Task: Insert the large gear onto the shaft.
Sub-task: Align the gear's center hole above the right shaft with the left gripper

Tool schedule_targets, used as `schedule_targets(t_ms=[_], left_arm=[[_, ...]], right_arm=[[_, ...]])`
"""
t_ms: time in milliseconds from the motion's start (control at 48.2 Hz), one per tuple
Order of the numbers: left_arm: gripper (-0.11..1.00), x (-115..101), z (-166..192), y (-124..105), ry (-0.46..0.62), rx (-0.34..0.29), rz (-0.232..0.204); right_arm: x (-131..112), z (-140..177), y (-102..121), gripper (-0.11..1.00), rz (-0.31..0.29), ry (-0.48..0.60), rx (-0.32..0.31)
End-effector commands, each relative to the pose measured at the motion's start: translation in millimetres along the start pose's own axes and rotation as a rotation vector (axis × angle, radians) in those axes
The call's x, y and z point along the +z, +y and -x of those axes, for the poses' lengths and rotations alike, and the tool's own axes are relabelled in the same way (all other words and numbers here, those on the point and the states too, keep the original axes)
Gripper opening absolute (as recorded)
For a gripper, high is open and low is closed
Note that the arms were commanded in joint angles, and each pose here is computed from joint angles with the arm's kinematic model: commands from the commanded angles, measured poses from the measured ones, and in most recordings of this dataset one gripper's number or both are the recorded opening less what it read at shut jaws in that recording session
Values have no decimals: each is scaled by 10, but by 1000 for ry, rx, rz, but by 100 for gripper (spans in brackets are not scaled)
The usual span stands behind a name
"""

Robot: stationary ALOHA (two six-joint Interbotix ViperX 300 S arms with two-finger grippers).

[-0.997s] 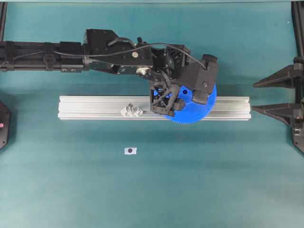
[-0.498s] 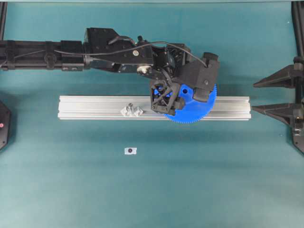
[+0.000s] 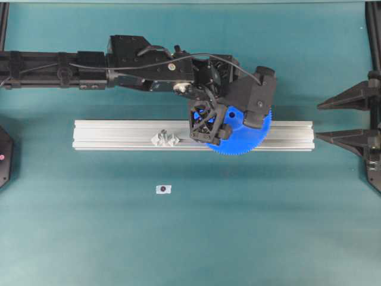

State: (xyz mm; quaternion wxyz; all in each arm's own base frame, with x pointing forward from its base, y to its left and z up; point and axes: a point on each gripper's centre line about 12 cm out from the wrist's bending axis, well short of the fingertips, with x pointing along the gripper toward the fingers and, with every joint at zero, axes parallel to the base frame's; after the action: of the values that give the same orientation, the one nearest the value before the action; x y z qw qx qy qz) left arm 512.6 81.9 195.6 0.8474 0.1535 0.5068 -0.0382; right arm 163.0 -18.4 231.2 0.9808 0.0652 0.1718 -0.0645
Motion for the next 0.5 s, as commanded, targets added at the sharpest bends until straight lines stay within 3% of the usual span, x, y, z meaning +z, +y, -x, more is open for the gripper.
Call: schedule_targets(t_ms=[0, 478], left_arm=[[91, 21, 44, 71, -10, 16, 1], [91, 203, 75, 114, -20, 18, -9]], right_arm=[[50, -2, 2, 76, -10, -15, 0], [43, -3, 2, 76, -10, -14, 0]])
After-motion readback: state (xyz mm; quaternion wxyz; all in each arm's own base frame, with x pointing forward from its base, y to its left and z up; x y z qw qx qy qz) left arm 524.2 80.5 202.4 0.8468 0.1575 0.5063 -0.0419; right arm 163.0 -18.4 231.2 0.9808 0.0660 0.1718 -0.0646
